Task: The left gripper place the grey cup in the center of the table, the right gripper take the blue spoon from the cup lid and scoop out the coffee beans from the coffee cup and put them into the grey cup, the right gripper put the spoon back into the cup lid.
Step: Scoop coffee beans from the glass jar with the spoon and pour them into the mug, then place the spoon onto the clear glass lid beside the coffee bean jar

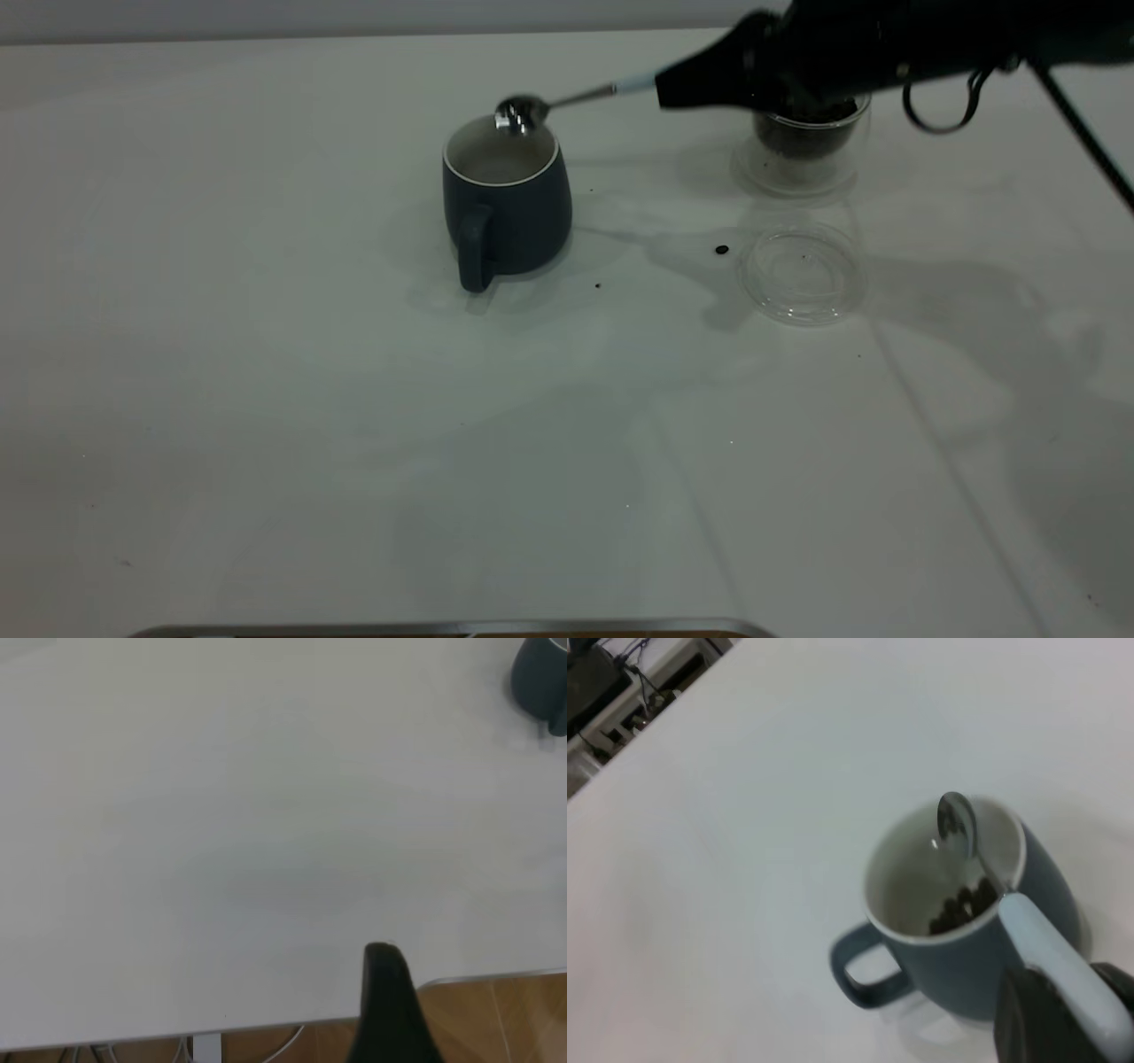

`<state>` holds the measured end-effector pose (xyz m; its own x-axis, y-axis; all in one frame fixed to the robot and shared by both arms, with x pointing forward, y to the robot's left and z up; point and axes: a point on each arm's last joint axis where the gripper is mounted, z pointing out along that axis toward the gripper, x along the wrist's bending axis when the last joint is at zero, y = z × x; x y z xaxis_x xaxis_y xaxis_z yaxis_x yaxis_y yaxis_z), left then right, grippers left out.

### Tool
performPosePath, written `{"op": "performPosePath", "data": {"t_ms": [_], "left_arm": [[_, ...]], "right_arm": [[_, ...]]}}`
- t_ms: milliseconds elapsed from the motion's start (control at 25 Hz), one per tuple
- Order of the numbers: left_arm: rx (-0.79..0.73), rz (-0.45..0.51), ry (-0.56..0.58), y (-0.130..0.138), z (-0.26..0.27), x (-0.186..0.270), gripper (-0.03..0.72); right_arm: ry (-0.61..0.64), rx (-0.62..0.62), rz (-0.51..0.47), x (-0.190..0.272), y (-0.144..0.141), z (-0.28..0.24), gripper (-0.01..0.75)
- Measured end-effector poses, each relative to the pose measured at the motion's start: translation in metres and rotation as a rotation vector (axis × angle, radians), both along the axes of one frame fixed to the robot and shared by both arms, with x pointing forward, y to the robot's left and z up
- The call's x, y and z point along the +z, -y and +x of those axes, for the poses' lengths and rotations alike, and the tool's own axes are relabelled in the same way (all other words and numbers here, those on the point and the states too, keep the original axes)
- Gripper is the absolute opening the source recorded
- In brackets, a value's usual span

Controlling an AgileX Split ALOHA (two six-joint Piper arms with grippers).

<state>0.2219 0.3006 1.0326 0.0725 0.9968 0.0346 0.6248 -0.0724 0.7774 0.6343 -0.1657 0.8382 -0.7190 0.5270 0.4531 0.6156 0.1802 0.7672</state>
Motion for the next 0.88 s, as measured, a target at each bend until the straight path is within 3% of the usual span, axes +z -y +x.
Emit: {"op": "performPosePath", "data": {"t_ms": [200, 400, 640, 880], "left_arm": [[0.000, 0.000, 0.000, 0.000, 0.000, 0.000, 0.567], [0.000, 0.000, 0.000, 0.000, 0.000, 0.000, 0.567], [0.000, 0.000, 0.000, 0.000, 0.000, 0.000, 0.567], [0.000, 0.000, 0.000, 0.000, 0.000, 0.000, 0.567]], "right_arm": [[-0.125, -0.069, 0.010, 0.042, 0.011, -0.011, 0.115], [-0.336, -0.310, 0.074, 0.067, 0.060, -0.041, 0.115], [-0.573, -0.600, 0.086, 0.039, 0.119, -0.077, 0.115], [-0.728, -0.689, 0.102, -0.001, 0.137, -0.089, 0.115]]}}
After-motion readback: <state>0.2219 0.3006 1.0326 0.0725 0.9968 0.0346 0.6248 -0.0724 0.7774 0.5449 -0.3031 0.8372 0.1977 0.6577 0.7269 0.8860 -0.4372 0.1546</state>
